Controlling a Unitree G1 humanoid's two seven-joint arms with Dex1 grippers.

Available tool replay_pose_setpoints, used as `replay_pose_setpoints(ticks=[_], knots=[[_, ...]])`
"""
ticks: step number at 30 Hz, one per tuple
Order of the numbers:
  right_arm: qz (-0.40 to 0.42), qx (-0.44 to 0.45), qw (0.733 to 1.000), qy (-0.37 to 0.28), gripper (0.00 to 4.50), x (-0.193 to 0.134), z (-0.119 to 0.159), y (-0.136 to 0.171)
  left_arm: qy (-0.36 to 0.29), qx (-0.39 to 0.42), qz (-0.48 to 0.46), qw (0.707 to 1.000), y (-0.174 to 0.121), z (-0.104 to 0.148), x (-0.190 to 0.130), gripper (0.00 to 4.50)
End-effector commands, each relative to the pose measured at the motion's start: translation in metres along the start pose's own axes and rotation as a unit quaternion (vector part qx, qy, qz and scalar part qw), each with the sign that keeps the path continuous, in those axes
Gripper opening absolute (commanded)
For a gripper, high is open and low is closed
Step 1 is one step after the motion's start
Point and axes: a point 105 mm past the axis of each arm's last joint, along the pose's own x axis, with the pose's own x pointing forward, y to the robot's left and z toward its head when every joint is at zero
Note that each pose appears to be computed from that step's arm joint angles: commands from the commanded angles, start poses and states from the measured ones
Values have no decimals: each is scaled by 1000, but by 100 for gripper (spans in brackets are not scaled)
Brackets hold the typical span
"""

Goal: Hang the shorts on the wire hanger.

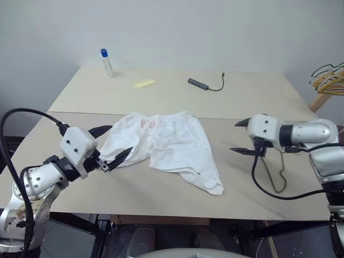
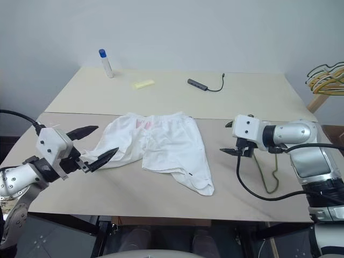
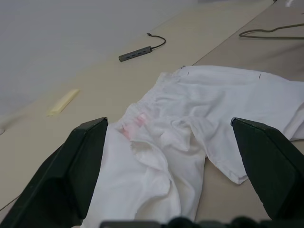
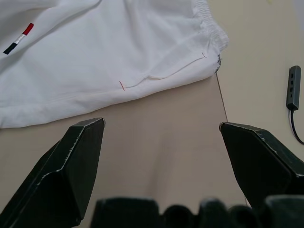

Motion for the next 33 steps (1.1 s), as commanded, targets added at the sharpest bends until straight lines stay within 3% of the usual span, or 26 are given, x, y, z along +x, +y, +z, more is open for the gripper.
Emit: replay_pose_setpoints(ticks=[1, 15, 21, 25, 33], knots=[[-37, -15, 999, -6, 447, -12, 9, -14, -17, 4, 7, 1000, 5, 9, 2, 450], [-75, 6, 997, 14, 447, -20, 1, -17, -11, 15, -39, 999, -4, 4, 23, 450], [-97, 20, 995, 26, 447, -36, 3, -19, -32, -2, -132, 991, -28, 7, 41, 450], [-115, 35, 992, 39, 447, -41, -4, -14, -37, 1, -214, 976, -49, 9, 55, 450], [-125, 42, 991, 38, 447, -39, -2, -11, 8, 71, -400, 914, -88, -8, 96, 450]])
